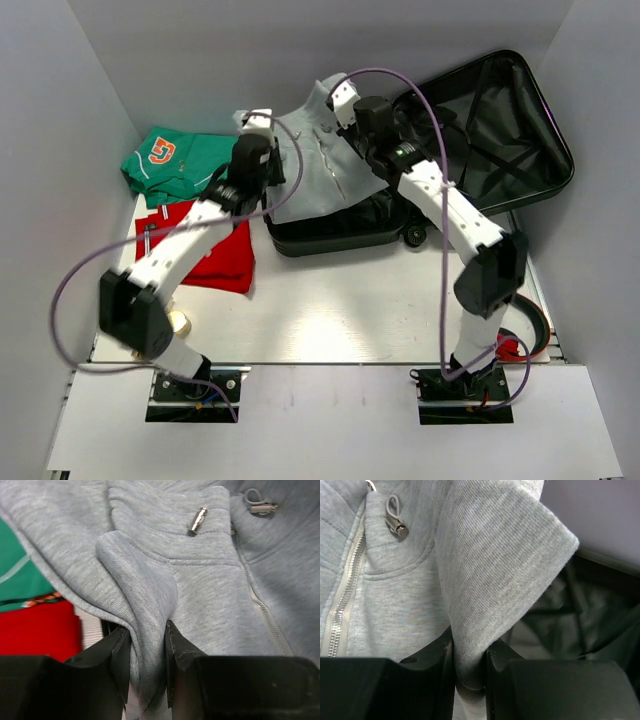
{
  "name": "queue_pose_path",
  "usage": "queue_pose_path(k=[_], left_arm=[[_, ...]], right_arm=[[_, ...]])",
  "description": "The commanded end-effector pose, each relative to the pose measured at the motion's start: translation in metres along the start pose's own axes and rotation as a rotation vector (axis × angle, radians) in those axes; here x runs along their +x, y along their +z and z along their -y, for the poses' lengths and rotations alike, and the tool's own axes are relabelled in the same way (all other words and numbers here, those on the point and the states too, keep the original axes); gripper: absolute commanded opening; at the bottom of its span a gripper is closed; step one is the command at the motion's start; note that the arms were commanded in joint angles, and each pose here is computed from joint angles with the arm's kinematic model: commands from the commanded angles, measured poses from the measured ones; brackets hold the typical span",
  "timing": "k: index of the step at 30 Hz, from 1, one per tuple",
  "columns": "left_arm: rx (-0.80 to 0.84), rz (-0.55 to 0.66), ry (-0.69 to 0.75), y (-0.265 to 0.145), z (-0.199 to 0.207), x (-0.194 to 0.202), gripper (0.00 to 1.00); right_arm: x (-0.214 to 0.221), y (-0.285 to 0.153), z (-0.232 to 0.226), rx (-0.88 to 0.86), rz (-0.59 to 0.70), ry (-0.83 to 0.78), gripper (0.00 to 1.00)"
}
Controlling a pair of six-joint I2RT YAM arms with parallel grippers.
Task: Pack the luggage
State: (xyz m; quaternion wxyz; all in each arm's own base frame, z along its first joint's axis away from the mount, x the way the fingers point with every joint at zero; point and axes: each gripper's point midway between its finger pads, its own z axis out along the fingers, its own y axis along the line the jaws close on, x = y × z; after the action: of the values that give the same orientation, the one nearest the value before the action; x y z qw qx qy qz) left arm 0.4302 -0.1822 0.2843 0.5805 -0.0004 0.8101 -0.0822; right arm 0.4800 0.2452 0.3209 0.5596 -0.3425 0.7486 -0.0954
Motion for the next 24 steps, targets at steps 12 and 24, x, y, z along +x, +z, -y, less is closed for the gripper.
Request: queue_pose_path(k=[12, 24], left_arm=[[0.104, -0.331, -0.028, 0.088, 0.008, 0.101, 0.00], [0.032, -0.436, -0.009, 0.105, -0.005, 0.118, 0.52]], right_arm=[[0.146, 0.047, -0.026, -0.033, -0.351, 0.275, 0.00], [0.210, 0.056, -0.046, -0.099, -0.545, 0.317, 0.45]])
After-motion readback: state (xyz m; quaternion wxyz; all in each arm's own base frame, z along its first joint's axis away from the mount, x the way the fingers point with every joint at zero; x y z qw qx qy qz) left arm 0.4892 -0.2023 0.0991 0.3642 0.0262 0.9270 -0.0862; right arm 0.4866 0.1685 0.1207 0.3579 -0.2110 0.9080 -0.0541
